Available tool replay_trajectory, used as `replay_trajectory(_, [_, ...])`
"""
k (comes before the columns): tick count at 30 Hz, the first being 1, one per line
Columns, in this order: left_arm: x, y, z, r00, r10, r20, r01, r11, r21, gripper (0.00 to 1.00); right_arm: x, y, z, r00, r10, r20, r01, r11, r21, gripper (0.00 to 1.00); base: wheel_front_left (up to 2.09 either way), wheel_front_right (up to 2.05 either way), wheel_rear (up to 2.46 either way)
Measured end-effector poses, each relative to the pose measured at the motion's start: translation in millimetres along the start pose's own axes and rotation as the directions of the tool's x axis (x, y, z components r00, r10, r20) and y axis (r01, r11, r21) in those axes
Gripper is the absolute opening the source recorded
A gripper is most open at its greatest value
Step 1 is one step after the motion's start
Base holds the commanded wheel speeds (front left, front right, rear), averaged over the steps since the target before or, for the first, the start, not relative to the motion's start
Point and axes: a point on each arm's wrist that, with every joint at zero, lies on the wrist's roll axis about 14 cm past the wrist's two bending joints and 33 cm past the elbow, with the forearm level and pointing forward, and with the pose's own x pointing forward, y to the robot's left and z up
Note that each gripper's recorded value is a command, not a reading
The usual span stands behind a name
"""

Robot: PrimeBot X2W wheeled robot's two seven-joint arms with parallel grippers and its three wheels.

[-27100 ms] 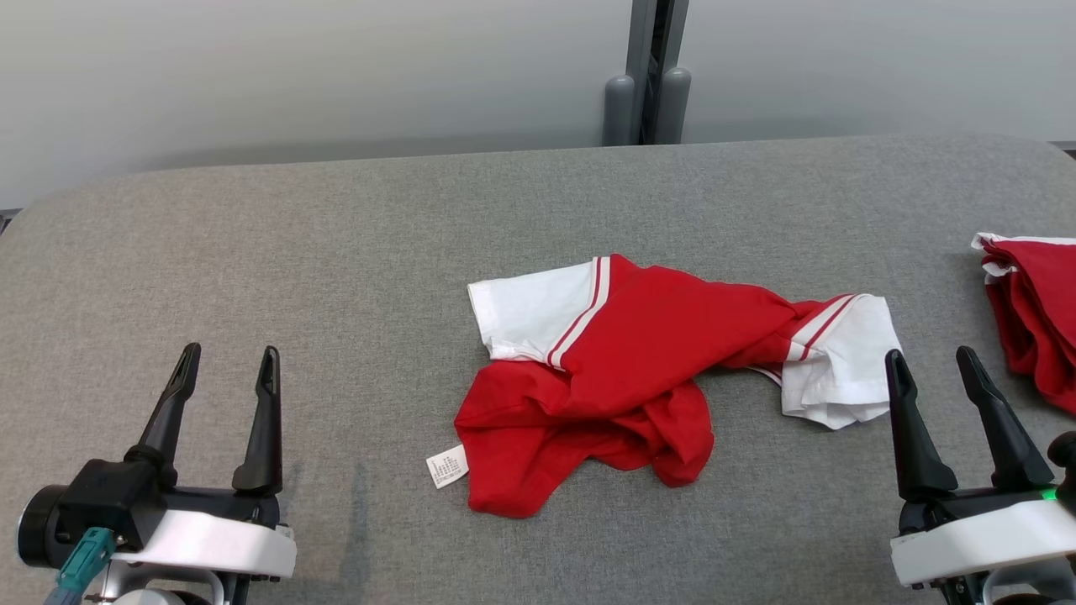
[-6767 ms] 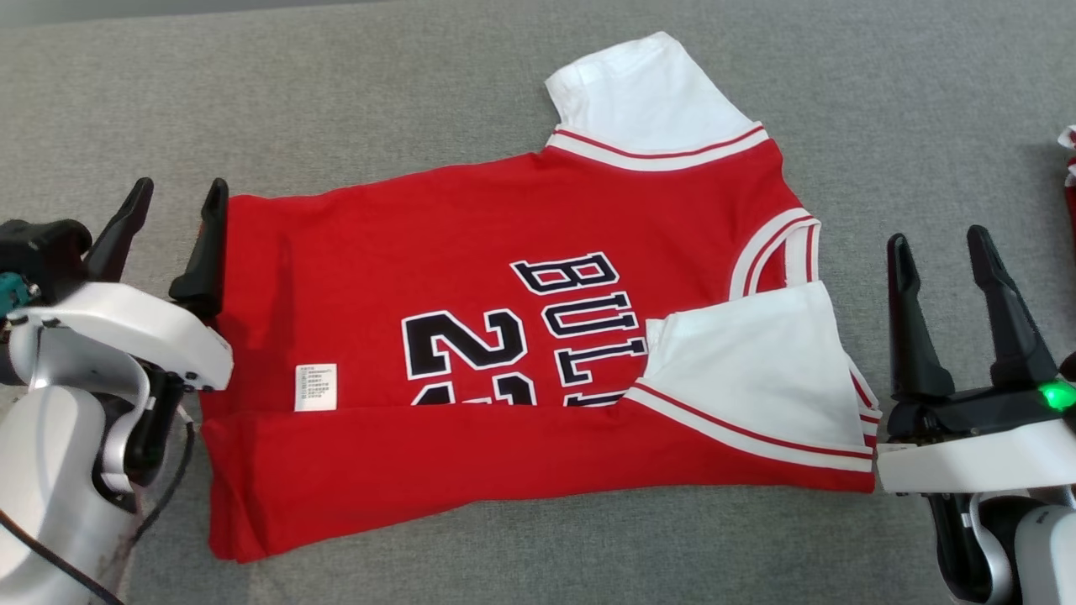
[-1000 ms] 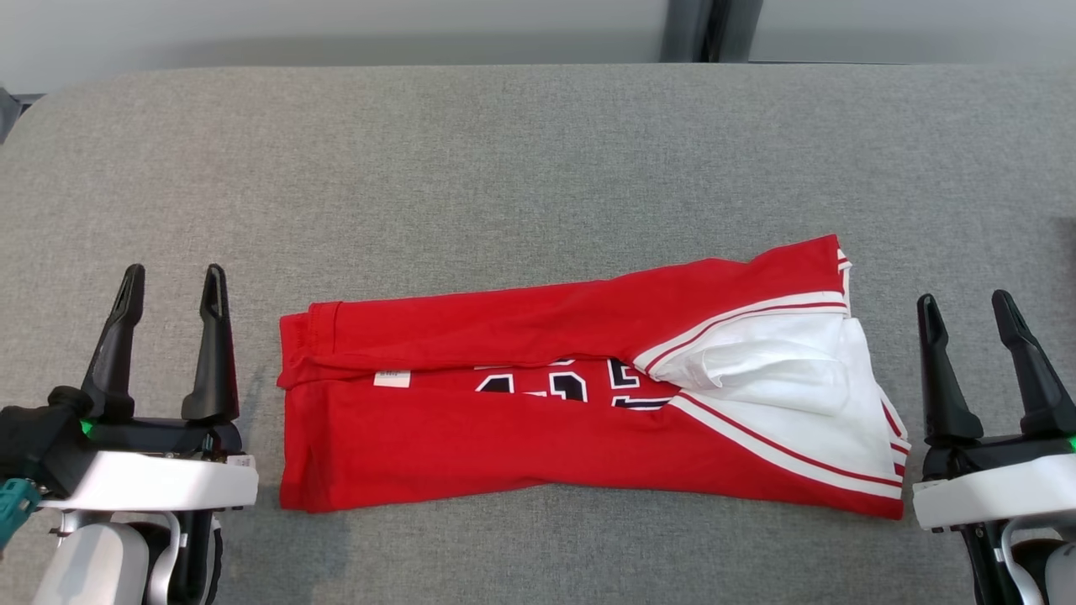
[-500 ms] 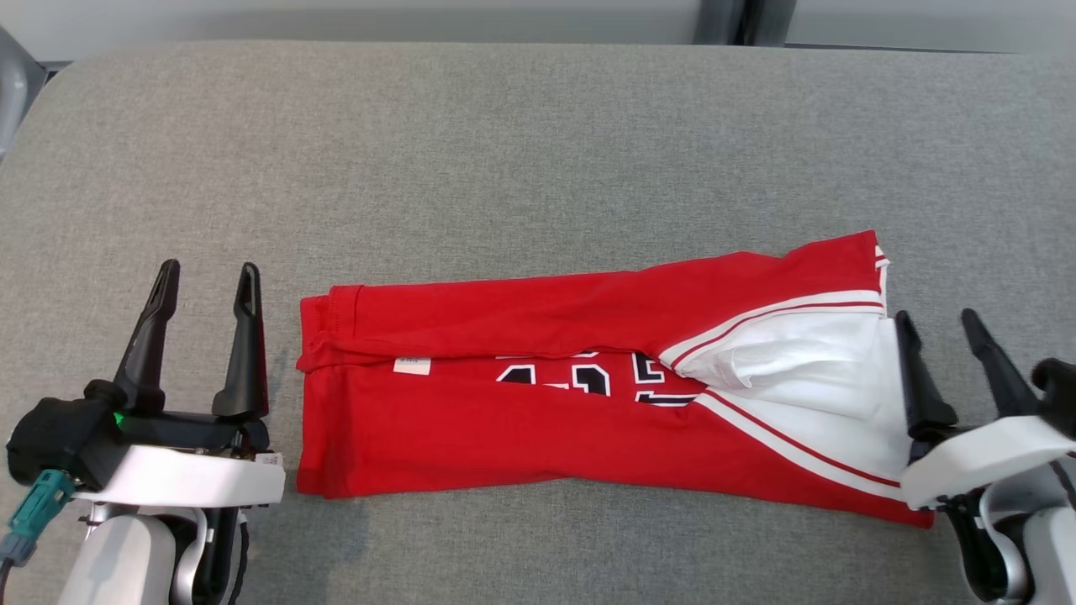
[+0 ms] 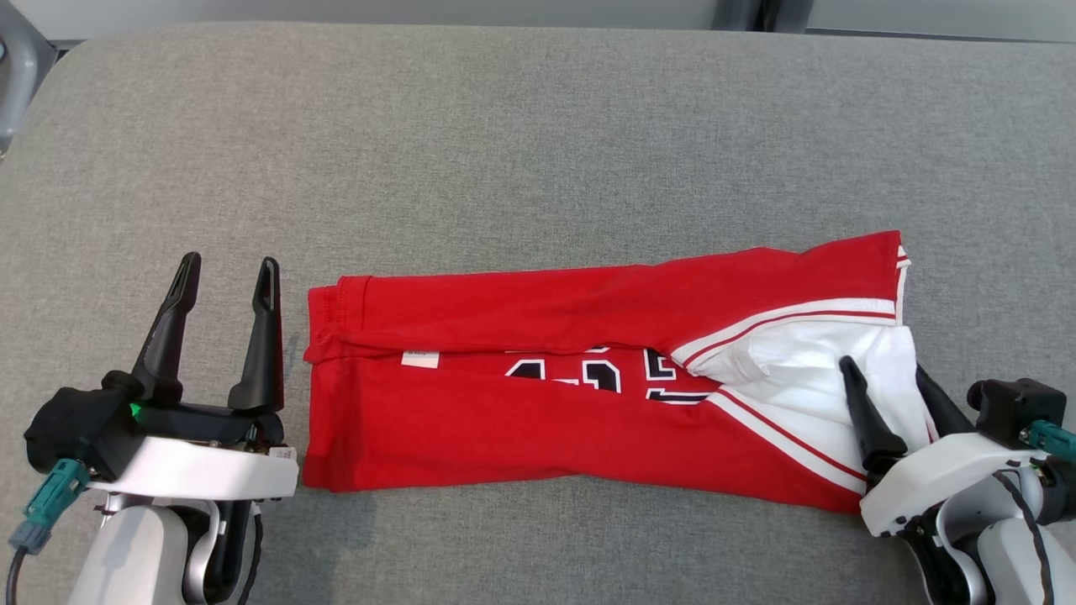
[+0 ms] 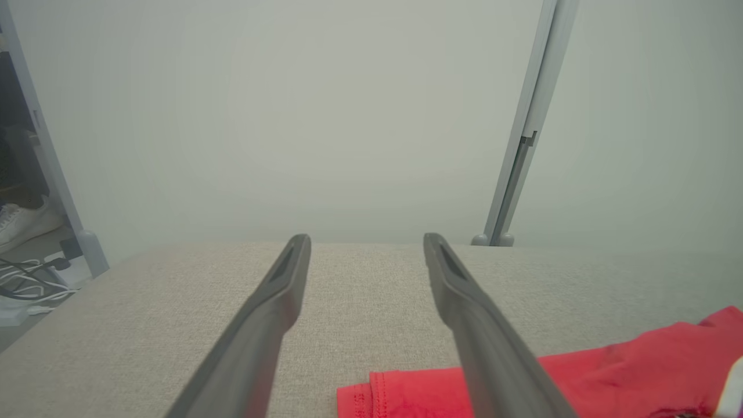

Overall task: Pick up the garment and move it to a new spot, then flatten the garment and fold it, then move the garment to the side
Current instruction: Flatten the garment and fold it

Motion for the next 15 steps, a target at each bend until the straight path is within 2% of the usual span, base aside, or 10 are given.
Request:
replay_trajectory(1, [0.4,0.3,-0.1,1.000,0.000,0.000,0.000,1.000,0.000,1.00,-0.8,1.3,-1.1,1.000,0.004,-0.002,-0.004,1.000,0.002,0.95,0.00,0.00,0.00])
replay_trajectory(2, [1.0,0.3,-0.4,1.000,0.000,0.000,0.000,1.000,0.001,1.00,-1.4,2.5,-1.7,1.000,0.007,-0.003,-0.007,1.000,0.004,0.48,0.00,0.00,0.00])
replay_trajectory(3, [1.7,-0.2,-0.6,1.000,-0.001,0.001,0.001,1.000,0.001,1.00,-2.0,3.3,-1.9,1.000,0.009,-0.004,-0.009,1.000,0.008,0.27,0.00,0.00,0.00])
replay_trajectory(4, [2.6,-0.8,-0.7,1.000,-0.002,0.002,0.002,1.000,0.001,1.00,-3.0,4.5,-1.9,1.000,0.012,-0.002,-0.012,1.000,0.009,0.00,0.00,0.00,0.00])
replay_trajectory(11, [6.7,-5.5,-0.9,1.000,-0.016,0.007,0.016,1.000,-0.004,1.00,-7.8,2.9,4.6,0.999,0.003,0.033,-0.003,1.000,0.024,0.00,0.00,0.00,0.00])
replay_trajectory(15, [9.1,-8.0,0.1,1.000,-0.023,0.014,0.023,1.000,-0.010,1.00,-12.5,-14.6,16.7,0.996,-0.044,0.077,0.042,0.999,0.024,0.00,0.00,0.00,0.00])
